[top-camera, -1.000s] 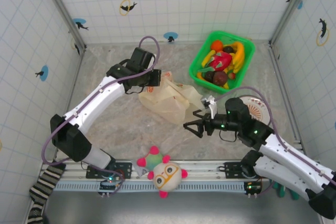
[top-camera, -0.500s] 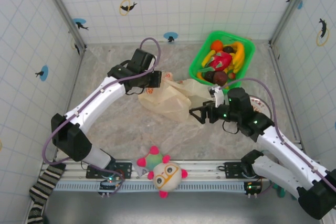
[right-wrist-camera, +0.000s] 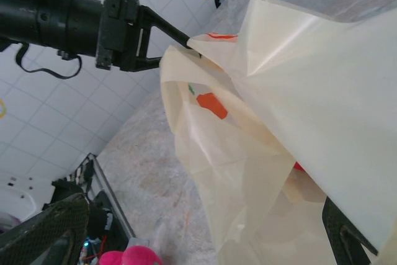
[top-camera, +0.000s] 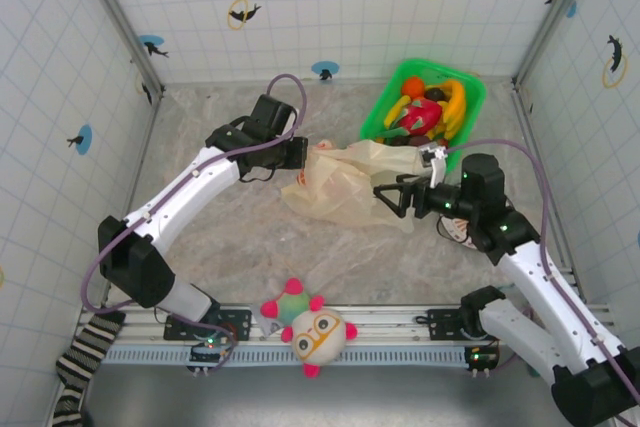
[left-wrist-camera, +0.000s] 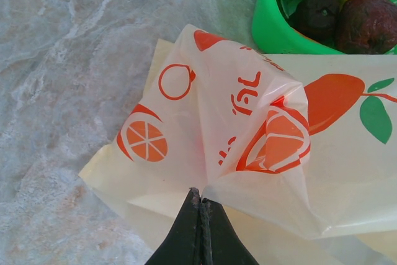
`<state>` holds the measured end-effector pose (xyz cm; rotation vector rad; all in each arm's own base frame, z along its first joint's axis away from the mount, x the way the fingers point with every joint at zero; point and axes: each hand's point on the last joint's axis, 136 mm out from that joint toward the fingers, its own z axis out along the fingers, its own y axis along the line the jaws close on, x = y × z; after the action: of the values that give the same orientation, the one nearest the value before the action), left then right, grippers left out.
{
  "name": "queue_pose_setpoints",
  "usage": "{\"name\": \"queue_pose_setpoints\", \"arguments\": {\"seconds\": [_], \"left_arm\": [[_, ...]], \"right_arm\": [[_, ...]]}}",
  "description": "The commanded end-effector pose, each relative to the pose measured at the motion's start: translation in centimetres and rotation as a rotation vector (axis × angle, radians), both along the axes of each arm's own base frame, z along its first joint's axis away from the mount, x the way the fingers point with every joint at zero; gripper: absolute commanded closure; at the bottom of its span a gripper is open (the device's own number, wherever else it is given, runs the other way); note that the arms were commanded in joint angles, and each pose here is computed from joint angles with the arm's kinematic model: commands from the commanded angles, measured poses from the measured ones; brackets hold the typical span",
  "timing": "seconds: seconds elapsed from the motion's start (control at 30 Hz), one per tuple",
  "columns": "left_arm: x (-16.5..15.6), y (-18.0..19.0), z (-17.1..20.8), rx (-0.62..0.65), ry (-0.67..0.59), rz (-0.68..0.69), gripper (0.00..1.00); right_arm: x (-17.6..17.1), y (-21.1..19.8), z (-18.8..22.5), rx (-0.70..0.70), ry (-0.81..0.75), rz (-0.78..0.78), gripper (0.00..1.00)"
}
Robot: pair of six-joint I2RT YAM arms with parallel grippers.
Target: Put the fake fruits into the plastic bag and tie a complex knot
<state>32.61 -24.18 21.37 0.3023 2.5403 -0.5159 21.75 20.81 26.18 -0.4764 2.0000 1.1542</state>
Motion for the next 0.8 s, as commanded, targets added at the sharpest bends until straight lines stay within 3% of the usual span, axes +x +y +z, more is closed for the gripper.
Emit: {"name": "queue_pose_setpoints", "arguments": {"seconds": [0.0, 0.1, 0.33, 0.77], "left_arm": [[0.1, 0.3, 0.6, -0.018, -0.022, 0.002, 1.00], [0.0, -0.2, 0.8, -0.039, -0.021, -0.020, 1.00], [0.2, -0.8, 1.0, -0.059, -0.031, -0.035, 1.00], [2.1, -1.9, 3.0, -0.078, -0.095, -0.043, 1.00]], "right_arm": [[-0.9, 1.1, 1.6, 0.082, -0.007, 0.093, 0.00], [-1.5, 2.4, 1.7, 0.145, 0.018, 0.180, 0.00], [-3.1, 4.9, 0.2, 0.135, 0.093, 0.317, 0.00], [-6.5, 6.4, -3.5, 0.091, 0.231, 0.423, 0.00]]}}
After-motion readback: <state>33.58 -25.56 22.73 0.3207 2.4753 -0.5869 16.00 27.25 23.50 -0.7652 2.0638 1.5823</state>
